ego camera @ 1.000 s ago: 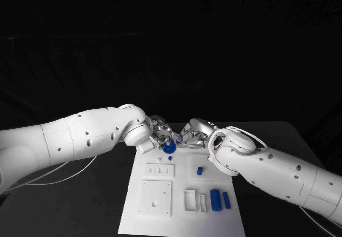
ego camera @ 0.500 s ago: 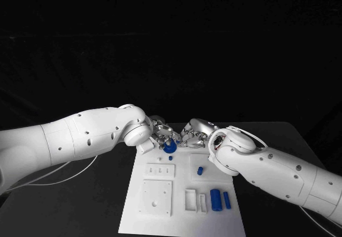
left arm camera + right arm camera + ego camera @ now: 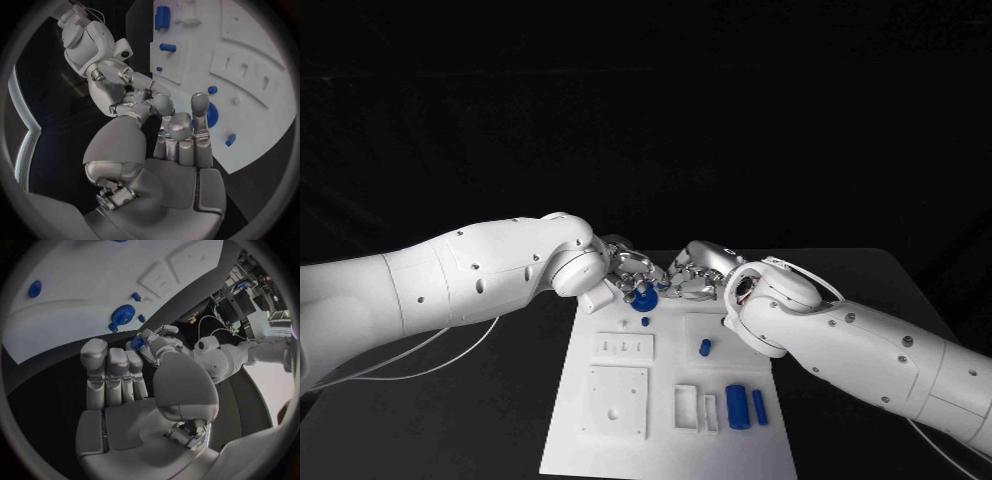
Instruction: Assemble the parts on the task board
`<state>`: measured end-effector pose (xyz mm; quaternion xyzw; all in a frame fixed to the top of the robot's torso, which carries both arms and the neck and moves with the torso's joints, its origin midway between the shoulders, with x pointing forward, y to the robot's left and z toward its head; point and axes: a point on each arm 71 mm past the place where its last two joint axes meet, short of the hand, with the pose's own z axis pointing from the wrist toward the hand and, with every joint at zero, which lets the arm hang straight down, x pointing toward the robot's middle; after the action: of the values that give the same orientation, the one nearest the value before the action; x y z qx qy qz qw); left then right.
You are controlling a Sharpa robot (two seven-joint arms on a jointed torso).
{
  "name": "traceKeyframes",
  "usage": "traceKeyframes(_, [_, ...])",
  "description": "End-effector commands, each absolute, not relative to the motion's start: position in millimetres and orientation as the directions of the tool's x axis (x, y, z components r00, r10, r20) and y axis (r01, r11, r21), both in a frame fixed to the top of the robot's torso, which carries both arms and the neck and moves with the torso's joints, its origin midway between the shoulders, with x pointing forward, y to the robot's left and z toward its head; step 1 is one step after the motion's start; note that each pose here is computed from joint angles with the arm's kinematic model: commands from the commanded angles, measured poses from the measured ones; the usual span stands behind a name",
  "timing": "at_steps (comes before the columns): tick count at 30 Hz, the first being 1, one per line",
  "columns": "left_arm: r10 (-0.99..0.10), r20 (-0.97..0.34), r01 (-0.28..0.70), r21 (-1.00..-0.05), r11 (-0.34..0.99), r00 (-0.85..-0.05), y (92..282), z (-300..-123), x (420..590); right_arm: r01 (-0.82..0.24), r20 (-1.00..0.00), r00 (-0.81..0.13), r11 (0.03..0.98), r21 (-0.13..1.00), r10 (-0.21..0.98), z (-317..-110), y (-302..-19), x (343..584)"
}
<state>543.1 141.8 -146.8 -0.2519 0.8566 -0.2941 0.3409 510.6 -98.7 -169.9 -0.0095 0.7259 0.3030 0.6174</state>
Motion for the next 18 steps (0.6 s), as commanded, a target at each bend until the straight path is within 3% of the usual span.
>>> traceKeyframes(1, [-0.651, -0.415, -0.234, -0.7, 0.675, -0.636, 140.0, -145.3, 542.8, -0.4, -0.894, -0.217, 0.8, 0.448, 0.392, -167, -100, 510])
traceKeyframes(10, [-0.637, -0.449, -0.214, -0.687, 0.694, -0.626, 146.8, -144.9, 544.4, -0.405, -0.882, -0.185, 0.784, 0.471, 0.434, -168, -118, 508])
traceKeyframes(18, [-0.629, -0.474, -0.206, -0.674, 0.709, -0.616, 154.8, -145.6, 544.9, -0.394, -0.865, -0.159, 0.772, 0.498, 0.477, -170, -152, 504])
